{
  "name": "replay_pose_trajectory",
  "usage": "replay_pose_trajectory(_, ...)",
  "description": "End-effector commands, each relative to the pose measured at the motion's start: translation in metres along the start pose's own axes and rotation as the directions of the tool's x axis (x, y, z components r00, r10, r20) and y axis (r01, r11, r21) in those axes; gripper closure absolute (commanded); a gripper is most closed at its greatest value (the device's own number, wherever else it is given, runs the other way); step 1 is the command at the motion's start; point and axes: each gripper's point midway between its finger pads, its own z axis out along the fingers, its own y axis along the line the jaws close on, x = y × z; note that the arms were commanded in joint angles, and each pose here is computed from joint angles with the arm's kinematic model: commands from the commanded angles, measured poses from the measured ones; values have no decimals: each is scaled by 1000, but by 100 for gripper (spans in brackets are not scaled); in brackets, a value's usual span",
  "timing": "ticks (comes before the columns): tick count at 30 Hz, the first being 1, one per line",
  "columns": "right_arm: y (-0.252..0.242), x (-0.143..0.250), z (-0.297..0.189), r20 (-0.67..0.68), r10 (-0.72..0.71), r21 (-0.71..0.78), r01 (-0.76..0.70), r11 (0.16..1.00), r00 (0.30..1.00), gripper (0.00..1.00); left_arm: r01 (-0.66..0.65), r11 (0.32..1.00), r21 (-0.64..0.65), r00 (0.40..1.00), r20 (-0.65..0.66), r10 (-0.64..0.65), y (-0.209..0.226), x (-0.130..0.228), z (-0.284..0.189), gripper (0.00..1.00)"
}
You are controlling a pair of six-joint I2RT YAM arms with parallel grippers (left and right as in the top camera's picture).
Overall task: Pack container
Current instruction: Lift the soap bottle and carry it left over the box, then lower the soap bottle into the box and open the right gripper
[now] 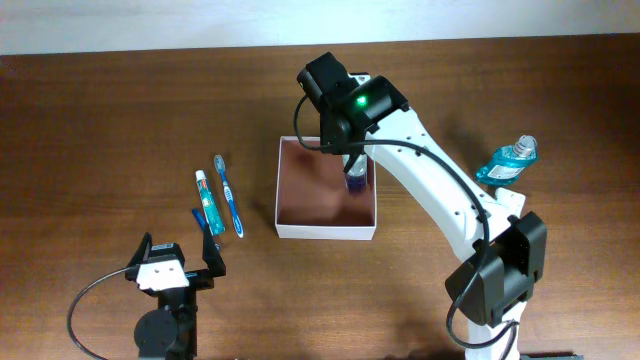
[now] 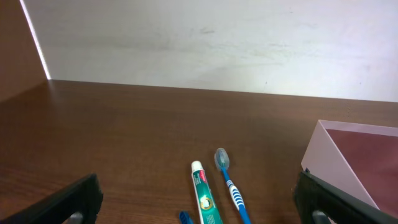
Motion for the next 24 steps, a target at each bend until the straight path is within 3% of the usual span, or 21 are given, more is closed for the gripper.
replay_pose_trajectory(1, -4, -9, -5, 42, 20, 20, -21, 1000, 999, 73, 15, 1000, -16, 1000, 6, -15, 3, 0, 0, 0)
replay_pose_trajectory(19, -30, -17, 25, 5, 90, 74, -90, 993, 996, 73, 15, 1000, -16, 1000, 6, -15, 3, 0, 0, 1)
replay_pose_trajectory(24, -28, -25, 25, 30, 48, 59, -50, 997, 998, 74, 14, 1000, -16, 1000, 6, -14, 3, 0, 0, 1)
